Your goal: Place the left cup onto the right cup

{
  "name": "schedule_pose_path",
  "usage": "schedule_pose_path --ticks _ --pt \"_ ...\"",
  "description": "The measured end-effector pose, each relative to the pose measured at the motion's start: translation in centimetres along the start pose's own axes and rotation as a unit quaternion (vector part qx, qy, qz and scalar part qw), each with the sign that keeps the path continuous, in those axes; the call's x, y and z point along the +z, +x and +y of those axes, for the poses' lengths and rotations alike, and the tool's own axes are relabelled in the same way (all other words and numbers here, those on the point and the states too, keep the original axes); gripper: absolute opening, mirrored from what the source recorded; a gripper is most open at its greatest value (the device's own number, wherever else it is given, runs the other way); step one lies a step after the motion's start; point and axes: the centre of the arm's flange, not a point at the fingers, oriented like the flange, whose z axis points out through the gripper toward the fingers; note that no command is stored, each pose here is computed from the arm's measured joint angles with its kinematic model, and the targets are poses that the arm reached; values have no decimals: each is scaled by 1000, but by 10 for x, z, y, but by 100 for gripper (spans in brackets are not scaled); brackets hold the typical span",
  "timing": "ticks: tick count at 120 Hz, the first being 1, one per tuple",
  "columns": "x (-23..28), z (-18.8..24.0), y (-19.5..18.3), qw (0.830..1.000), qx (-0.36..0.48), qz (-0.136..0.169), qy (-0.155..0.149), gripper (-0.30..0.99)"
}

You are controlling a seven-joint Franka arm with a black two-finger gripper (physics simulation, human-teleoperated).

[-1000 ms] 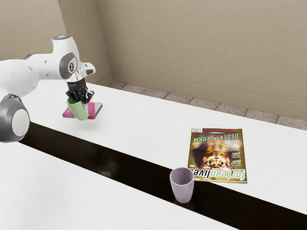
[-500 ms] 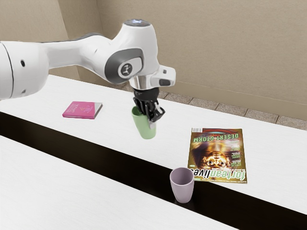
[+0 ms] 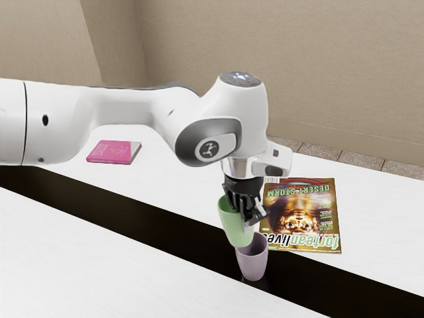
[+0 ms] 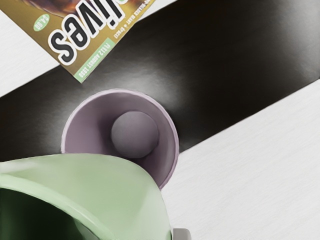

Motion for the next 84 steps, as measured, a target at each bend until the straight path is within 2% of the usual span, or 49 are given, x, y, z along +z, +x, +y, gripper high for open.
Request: schedule_pose_path --ticks 84 --pt "9 5 20 999 -31 17 3 -9"
